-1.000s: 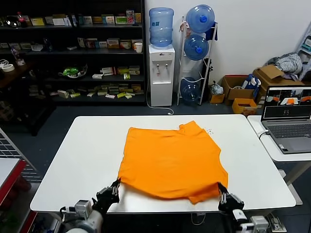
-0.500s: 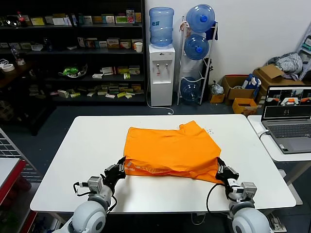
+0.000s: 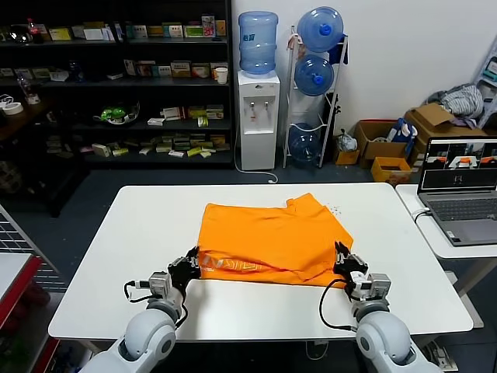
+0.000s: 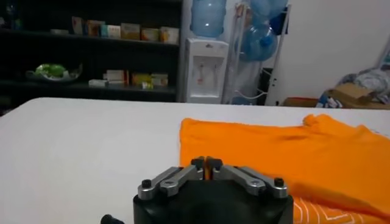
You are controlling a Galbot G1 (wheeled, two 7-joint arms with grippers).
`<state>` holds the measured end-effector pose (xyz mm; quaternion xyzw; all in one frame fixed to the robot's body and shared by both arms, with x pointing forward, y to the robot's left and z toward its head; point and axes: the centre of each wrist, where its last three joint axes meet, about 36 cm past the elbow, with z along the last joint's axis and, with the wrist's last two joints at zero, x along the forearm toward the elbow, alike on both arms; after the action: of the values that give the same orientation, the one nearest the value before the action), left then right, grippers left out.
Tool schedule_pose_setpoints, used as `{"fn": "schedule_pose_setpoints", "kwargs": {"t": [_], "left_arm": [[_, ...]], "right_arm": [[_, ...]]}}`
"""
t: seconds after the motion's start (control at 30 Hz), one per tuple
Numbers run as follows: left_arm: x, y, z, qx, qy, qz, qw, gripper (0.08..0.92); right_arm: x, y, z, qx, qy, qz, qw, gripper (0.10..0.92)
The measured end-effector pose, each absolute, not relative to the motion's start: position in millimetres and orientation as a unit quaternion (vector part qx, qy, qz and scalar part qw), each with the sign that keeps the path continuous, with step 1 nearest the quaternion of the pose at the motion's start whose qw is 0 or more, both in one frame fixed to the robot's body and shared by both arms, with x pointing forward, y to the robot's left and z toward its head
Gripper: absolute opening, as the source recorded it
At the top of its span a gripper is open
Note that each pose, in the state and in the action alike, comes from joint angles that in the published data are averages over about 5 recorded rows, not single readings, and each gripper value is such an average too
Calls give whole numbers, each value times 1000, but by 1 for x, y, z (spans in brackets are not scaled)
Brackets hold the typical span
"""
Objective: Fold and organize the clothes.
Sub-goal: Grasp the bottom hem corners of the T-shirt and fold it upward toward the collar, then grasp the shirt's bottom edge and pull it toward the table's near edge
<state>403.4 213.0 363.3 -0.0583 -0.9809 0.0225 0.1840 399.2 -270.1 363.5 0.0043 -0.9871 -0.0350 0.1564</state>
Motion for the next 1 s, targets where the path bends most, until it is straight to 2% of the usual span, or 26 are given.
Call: {"fn": "schedule_pose_setpoints", "kwargs": {"t": [0.2, 0.4, 0.5, 0.67, 1.0], "left_arm": [[401, 220, 364, -53, -978, 14, 200, 415], [386, 231, 362, -58, -972, 16, 226, 606], [381, 235, 358, -59, -970, 25, 236, 693], [379, 238, 352, -69, -966, 41, 248, 806], [386, 233, 345, -82, -960, 61, 259, 823]], "right_arm": [[385, -288, 362, 6, -987, -8, 162, 588], [357, -308, 352, 9, -980, 7, 198, 757], [349, -313, 349, 10, -976, 7, 215, 809], [344, -317, 344, 9, -972, 2, 235, 822], [347, -320, 338, 9, -968, -4, 251, 823]]}}
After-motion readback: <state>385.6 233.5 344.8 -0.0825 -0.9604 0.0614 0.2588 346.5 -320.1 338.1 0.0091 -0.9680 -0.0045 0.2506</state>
